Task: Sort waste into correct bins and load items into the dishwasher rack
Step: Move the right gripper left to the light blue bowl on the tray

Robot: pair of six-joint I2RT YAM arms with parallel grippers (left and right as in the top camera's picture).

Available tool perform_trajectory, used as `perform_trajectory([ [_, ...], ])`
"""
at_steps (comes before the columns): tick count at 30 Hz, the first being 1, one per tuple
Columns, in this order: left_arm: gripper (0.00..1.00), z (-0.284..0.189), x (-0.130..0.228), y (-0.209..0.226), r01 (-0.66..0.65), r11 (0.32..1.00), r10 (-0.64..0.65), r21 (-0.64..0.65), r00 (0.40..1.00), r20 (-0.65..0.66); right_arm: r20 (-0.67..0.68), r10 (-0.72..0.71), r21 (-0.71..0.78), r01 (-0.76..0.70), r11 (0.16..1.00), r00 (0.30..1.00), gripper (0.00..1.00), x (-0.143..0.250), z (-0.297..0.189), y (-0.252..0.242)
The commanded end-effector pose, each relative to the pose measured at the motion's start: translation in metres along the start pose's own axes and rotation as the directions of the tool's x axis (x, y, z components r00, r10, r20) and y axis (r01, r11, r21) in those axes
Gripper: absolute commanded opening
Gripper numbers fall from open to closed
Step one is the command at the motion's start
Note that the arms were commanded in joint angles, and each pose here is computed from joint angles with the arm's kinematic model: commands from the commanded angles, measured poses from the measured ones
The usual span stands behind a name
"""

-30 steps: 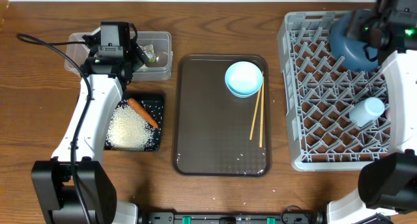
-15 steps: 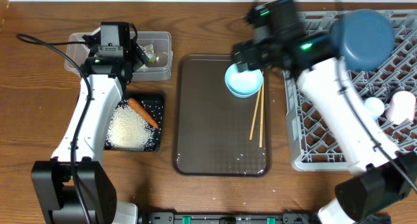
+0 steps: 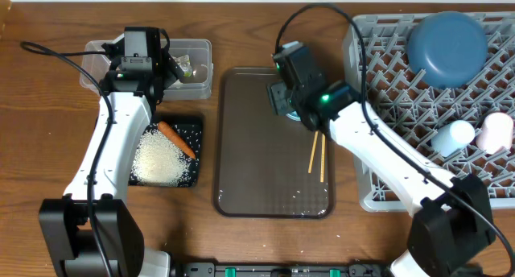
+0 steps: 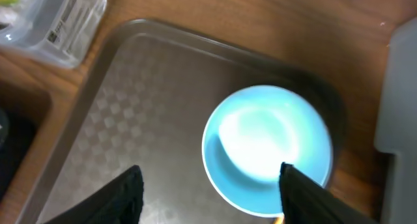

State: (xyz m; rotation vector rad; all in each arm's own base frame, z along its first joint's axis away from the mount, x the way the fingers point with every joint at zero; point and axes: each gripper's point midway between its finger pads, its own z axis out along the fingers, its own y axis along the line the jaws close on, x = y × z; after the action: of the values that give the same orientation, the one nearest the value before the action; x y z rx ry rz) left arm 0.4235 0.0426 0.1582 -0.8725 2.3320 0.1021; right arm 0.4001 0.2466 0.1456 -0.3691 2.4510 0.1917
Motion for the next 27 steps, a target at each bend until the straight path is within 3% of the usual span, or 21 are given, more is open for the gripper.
perform_trajectory([
  [1, 0.99, 0.003, 0.001, 0.001, -0.008, 1.0, 0.008, -0.009, 1.0, -0.004, -0.038, 0.013, -0.036, -0.014, 0.999, 0.999, 0.6, 0.02, 0.013, 0.006],
  [5, 1.0, 0.003, 0.002, 0.001, -0.008, 1.0, 0.008, -0.009, 1.0, -0.004, -0.092, 0.006, -0.029, -0.008, 1.0, 0.996, 0.56, 0.038, 0.032, 0.006],
  [9, 0.99, 0.003, 0.001, 0.001, -0.008, 1.0, 0.008, -0.009, 1.0, -0.004, -0.167, -0.016, -0.064, 0.006, 0.998, 0.986, 0.61, 0.054, 0.051, 0.01],
  [20, 0.99, 0.003, 0.001, 0.001, -0.008, 1.0, 0.008, -0.009, 1.0, -0.004, -0.158, -0.112, -0.086, 0.099, 0.991, 0.981, 0.73, 0.009, 0.026, 0.01],
  [27, 0.99, 0.003, 0.001, 0.001, -0.008, 1.0, 0.008, -0.009, 1.0, -0.004, -0.317, -0.089, -0.164, 0.038, 0.986, 0.944, 0.74, 0.037, 0.054, 0.001],
])
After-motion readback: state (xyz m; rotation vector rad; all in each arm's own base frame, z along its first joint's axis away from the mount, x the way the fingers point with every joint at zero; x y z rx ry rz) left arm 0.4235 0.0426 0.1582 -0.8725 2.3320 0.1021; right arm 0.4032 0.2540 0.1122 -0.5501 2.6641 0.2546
